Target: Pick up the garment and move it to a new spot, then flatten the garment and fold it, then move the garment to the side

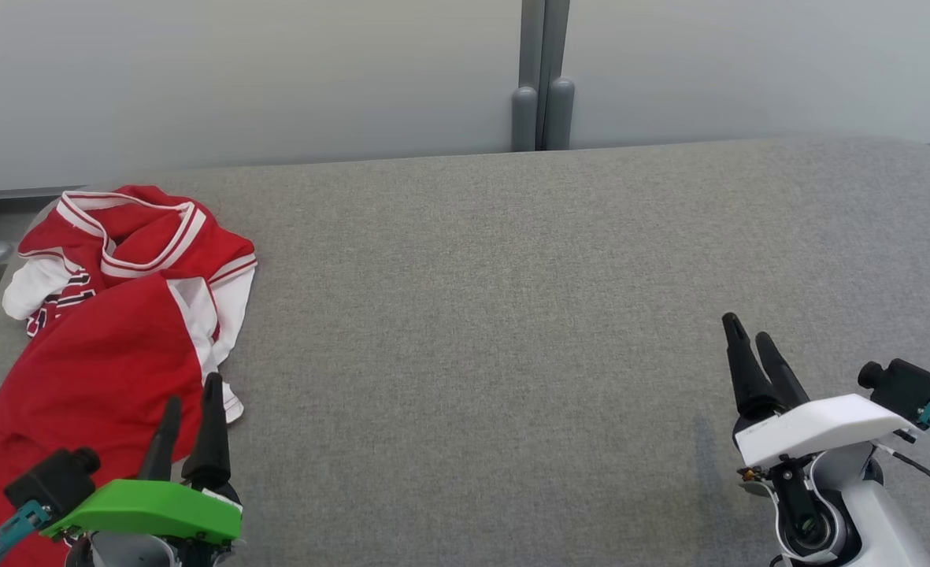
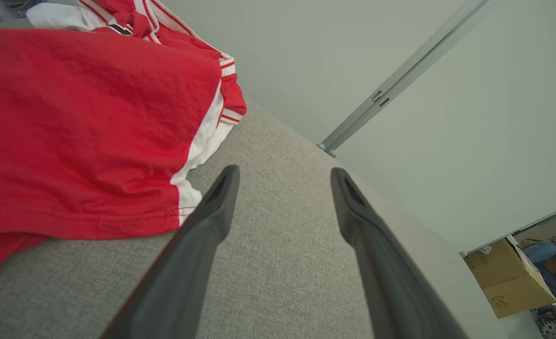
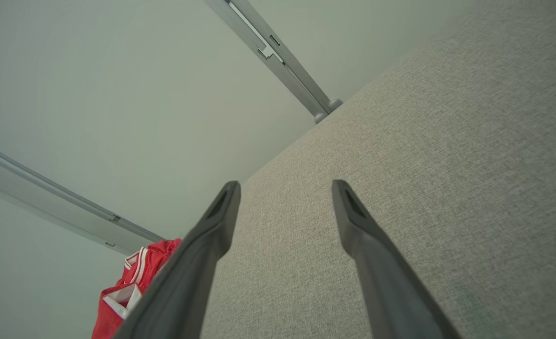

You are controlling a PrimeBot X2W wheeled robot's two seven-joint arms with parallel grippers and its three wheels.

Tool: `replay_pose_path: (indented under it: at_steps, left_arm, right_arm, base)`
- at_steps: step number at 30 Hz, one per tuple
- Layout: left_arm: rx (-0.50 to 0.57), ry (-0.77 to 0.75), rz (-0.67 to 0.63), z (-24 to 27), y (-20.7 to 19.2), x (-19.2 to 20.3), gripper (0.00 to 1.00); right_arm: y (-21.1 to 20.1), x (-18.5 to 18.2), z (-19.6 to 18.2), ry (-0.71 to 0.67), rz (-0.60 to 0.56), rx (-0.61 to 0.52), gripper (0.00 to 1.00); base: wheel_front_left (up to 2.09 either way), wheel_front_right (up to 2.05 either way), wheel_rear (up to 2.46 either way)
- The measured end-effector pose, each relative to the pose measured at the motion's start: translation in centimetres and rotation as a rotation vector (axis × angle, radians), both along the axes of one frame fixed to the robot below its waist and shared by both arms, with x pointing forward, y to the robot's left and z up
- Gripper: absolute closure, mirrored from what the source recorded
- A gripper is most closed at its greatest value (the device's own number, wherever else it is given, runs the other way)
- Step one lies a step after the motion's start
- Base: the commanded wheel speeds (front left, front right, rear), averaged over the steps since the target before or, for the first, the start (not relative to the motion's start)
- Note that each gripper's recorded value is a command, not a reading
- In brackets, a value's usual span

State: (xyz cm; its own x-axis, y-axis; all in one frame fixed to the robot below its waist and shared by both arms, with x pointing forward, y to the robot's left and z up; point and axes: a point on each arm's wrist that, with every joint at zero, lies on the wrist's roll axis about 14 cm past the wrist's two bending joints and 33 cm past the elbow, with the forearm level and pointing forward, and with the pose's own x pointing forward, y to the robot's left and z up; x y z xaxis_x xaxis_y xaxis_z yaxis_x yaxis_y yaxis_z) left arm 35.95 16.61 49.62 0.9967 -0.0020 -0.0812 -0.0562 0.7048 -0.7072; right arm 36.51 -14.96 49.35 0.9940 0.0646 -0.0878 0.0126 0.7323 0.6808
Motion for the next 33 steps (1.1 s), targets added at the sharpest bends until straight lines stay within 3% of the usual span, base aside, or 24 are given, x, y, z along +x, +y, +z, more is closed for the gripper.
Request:
replay_pose_path:
  at_steps: [33]
  left_arm:
    - [0.454,-0.154,0.028,3.2,-0.5,-1.5,0.0]
  right_arm:
    - [2.9,-0.6,4.0,-0.231,0.063,-0.488,0.0]
  base:
    - [0.0,0.0,0.0]
